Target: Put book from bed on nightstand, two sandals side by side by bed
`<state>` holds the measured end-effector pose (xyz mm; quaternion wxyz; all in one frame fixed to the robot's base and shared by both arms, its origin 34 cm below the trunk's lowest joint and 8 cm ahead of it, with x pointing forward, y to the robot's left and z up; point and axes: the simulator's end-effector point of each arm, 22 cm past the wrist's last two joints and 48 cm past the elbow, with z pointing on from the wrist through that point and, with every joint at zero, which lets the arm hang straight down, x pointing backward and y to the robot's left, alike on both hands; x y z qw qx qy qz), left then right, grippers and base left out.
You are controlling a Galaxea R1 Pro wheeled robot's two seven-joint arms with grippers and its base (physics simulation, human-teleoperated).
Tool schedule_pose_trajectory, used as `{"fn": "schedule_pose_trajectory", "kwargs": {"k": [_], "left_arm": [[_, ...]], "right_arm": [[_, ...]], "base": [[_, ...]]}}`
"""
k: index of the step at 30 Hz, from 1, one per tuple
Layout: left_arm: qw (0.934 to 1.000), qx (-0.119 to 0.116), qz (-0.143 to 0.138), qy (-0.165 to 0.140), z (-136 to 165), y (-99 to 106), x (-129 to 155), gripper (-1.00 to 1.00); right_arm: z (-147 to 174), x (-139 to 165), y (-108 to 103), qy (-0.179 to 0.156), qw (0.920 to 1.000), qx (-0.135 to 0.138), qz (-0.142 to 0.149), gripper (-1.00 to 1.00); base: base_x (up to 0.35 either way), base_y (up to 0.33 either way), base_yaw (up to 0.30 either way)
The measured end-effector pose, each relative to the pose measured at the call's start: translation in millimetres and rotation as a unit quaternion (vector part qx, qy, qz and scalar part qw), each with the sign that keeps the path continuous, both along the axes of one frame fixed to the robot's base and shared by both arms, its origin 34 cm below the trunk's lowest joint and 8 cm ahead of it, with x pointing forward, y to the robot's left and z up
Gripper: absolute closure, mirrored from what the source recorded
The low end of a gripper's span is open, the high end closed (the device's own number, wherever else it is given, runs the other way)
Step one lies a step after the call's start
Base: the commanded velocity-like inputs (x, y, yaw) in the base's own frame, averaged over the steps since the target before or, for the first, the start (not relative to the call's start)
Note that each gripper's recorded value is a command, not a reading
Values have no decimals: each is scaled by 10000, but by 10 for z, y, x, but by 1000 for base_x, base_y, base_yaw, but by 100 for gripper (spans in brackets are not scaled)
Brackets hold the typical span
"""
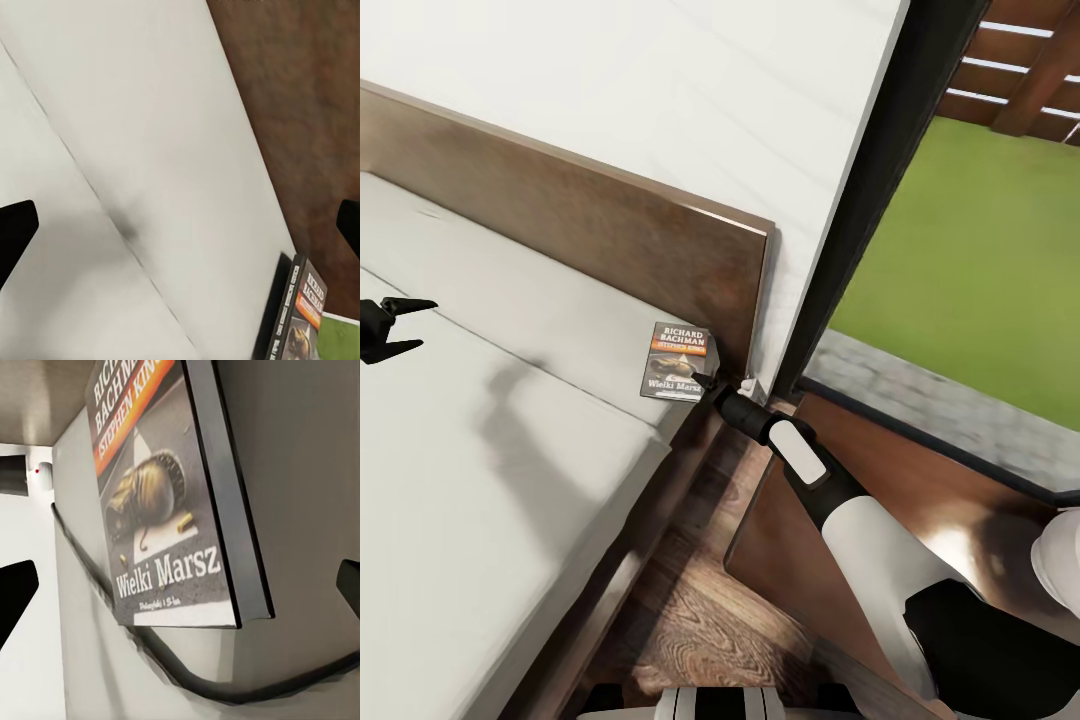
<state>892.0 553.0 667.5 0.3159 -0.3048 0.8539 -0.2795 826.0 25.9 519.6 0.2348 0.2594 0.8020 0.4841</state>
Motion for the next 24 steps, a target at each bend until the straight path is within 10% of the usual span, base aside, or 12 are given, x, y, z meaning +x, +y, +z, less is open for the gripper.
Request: {"fn": "schedule_pose_trajectory", "kwargs": {"k": [24], "left_arm": [[10000, 0, 0, 0, 0, 0, 0, -100]], "right_arm": [[-2, -2, 2, -1, 10000, -9, 13, -100]], "base": [[0, 0, 0]]}}
